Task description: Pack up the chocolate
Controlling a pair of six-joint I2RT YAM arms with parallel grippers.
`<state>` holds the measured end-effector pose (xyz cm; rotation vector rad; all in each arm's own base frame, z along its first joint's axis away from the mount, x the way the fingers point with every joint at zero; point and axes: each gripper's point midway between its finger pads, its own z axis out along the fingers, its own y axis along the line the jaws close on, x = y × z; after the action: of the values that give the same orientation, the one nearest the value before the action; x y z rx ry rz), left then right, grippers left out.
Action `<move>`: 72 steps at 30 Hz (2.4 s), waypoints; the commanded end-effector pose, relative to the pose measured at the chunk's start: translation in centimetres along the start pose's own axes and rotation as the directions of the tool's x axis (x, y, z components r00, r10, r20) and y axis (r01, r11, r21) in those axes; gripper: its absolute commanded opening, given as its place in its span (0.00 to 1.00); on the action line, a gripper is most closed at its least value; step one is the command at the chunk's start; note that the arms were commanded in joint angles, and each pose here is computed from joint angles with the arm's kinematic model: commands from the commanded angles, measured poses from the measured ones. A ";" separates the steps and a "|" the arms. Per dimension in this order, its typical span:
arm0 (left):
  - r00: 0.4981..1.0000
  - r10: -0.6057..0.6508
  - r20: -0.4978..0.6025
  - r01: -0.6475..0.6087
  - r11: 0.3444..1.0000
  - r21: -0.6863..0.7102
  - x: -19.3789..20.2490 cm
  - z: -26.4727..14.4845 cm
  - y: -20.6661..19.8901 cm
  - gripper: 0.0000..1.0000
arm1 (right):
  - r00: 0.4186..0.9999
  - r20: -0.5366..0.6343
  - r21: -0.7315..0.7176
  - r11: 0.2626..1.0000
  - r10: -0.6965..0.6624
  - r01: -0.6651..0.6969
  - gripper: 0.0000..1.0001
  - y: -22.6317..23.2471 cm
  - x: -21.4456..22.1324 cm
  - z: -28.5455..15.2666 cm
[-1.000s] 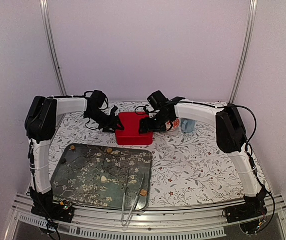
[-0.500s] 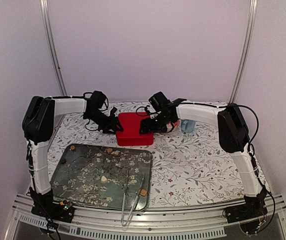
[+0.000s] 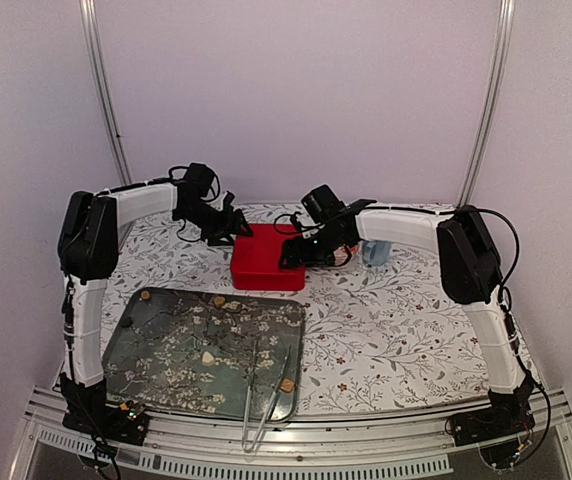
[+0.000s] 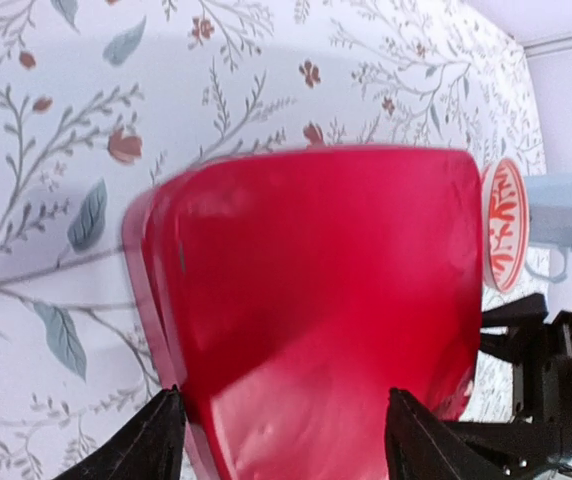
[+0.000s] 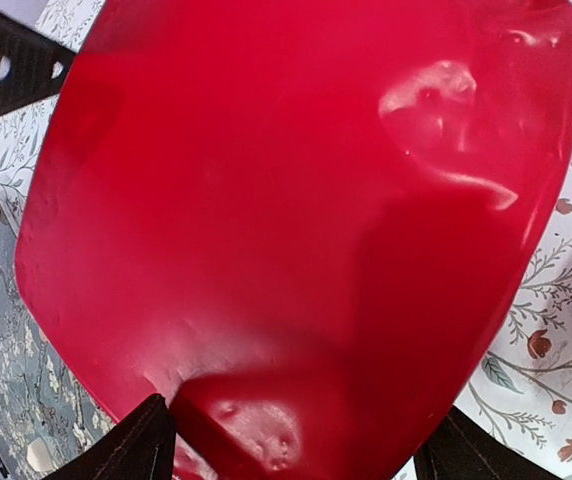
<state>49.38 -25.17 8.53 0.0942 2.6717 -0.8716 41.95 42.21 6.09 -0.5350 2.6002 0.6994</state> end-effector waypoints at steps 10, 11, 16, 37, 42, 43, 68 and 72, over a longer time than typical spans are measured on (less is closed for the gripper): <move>0.997 -0.046 -0.065 0.042 0.997 -0.068 0.4 4.6 6.4 0.47 | 0.989 -0.144 -0.042 0.999 -0.028 0.023 0.82 0.3 4.3 1.1; 0.996 -0.042 -0.078 0.035 0.996 -0.083 0.9 4.7 6.8 0.44 | 0.989 -0.143 -0.043 0.999 -0.027 0.021 0.82 0.2 4.3 1.1; 0.987 -0.051 -0.149 0.025 0.985 -0.173 3.3 5.1 9.1 0.31 | 0.992 -0.129 -0.041 0.999 -0.014 0.009 0.83 -0.1 3.6 0.7; 0.939 0.233 0.254 -0.181 0.961 -0.211 -8.2 -8.7 -2.3 0.44 | 0.989 0.143 -0.081 0.996 -0.020 0.032 0.99 3.6 -4.1 -9.9; 0.911 0.324 0.254 -0.251 0.927 -0.280 -8.9 -9.0 -4.2 0.22 | 0.983 0.185 -0.080 0.997 -0.002 0.017 0.98 3.3 -4.7 -12.2; 0.907 0.340 0.249 -0.265 0.920 -0.290 -9.0 -8.7 -4.5 0.20 | 0.982 0.190 -0.077 0.997 0.005 0.010 0.98 3.0 -4.7 -12.6; 0.931 0.362 0.042 -0.322 0.872 -0.367 -5.5 1.0 -1.0 0.10 | 0.984 0.164 -0.037 0.997 0.076 -0.071 0.95 -0.7 -2.6 -13.3; 0.878 0.450 0.165 -0.397 0.876 -0.276 -7.0 -0.5 -7.5 0.12 | 0.982 0.170 -0.034 0.997 0.079 -0.074 0.96 -0.8 -2.5 -13.7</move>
<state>54.92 -25.75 8.03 0.3805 2.5818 -0.2599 40.62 35.62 15.46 -0.3986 2.5199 0.7659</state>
